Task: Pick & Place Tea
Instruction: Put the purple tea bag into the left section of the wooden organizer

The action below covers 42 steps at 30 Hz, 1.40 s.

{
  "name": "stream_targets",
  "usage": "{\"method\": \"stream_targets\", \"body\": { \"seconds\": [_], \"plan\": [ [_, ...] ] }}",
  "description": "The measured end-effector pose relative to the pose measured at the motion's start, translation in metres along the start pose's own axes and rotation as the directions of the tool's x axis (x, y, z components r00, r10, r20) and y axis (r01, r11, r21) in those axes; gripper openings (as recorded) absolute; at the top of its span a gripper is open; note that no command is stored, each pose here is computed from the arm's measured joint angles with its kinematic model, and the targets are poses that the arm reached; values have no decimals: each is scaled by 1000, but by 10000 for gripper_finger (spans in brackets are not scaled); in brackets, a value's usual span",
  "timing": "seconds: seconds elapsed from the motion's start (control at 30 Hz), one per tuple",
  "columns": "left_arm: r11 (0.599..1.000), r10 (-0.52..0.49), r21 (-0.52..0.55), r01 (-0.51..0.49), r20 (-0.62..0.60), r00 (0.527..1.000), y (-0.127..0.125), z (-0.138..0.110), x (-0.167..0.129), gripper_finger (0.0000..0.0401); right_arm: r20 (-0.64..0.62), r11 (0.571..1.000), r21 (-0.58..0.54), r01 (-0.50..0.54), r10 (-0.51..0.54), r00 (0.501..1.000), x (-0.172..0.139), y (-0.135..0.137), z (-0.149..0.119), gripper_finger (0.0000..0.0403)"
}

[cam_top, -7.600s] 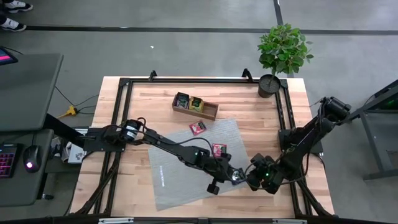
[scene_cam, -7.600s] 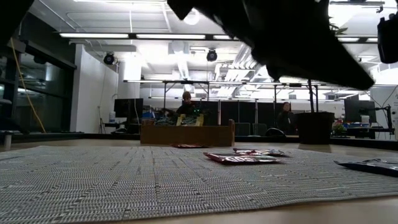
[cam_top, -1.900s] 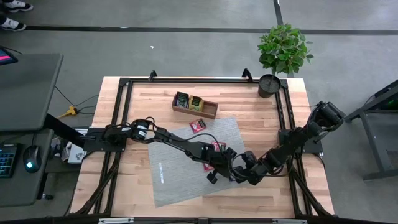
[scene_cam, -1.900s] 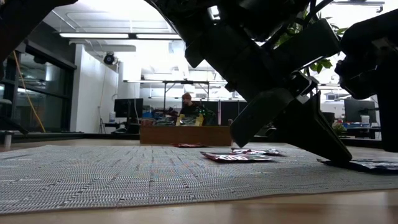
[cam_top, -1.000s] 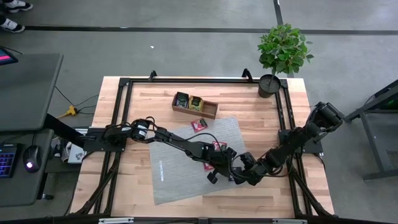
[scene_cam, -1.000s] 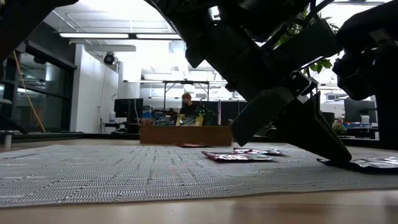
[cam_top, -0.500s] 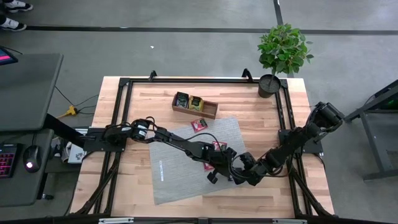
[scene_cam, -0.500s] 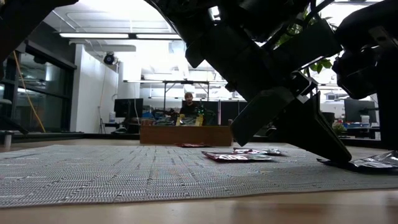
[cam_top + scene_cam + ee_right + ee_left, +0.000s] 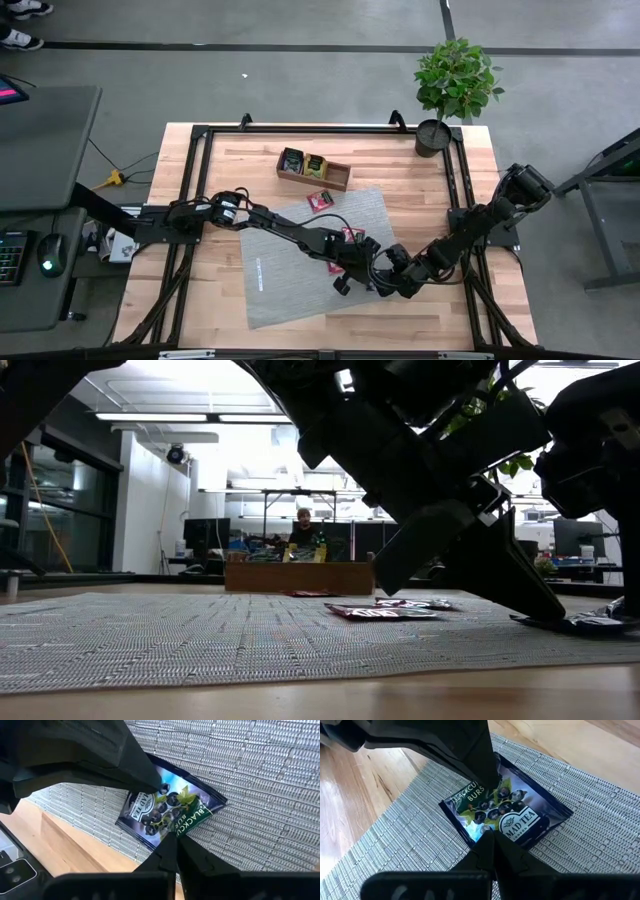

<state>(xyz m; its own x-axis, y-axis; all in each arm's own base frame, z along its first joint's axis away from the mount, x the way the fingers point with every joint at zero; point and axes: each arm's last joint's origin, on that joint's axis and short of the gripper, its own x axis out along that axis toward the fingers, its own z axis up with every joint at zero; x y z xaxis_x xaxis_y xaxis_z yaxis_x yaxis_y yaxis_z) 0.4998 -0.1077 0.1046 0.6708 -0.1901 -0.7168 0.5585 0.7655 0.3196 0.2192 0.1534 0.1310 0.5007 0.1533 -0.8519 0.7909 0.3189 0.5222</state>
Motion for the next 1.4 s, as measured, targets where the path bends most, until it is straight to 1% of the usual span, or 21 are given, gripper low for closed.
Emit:
{"method": "stream_targets", "body": {
  "seconds": [0.17, 0.37, 0.53, 0.7, 0.87, 0.97, 1.07, 1.1, 1.17, 1.23, 1.3, 1.4],
  "plan": [
    [1000, 10, 3, -10, 10, 1000, 1, 1, -1, 1, 0, 1000, -13, 9, -9, 1000, 0, -1, 0, 2],
    [1000, 30, 3, -30, 30, 999, 6, 11, -14, 1, 11, 999, -40, 18, -17, 1000, 0, -2, 1, 1],
    [999, 41, 2, -41, 13, 999, 9, 14, -22, 1, 18, 997, -79, 23, -22, 1000, 0, -2, 1, 1],
    [1000, 20, 0, -20, -27, 999, 11, 17, -29, 1, 8, 992, -127, 25, -24, 1000, 0, -2, 1, 0],
    [999, -32, -5, 32, -106, 994, 17, 28, -42, 1, 7, 979, -205, 21, -20, 1000, 0, -2, 1, 0],
    [998, -55, 4, 56, -136, 989, 22, 34, -50, 1, 2, 962, -274, 19, -19, 1000, -1, -2, 1, 0],
    [997, -75, -2, 75, -164, 984, 30, 37, -58, 1, -12, 930, -366, 5, -10, 1000, -5, -1, 1, 0],
    [996, -95, -10, 94, -164, 982, 33, 37, -61, 1, -16, 919, -394, -3, -4, 1000, -7, 0, 1, 0],
    [987, -160, -29, 157, -147, 976, 39, 35, -65, 1, -16, 896, -444, -6, -1, 1000, -14, 1, 2, 0],
    [972, -234, -40, 231, -113, 966, 43, 32, -68, 1, -7, 876, -483, 5, -10, 1000, -23, 0, 6, 0],
    [956, -293, -54, 288, -97, 951, 46, 29, -76, 1, 13, 858, -514, 20, -16, 1000, -33, -1, 11, 0],
    [952, -303, -58, 300, -55, 951, 56, 28, -83, 1, 47, 822, -565, 65, -46, 998, -53, 0, 18, 0]
  ]
}}
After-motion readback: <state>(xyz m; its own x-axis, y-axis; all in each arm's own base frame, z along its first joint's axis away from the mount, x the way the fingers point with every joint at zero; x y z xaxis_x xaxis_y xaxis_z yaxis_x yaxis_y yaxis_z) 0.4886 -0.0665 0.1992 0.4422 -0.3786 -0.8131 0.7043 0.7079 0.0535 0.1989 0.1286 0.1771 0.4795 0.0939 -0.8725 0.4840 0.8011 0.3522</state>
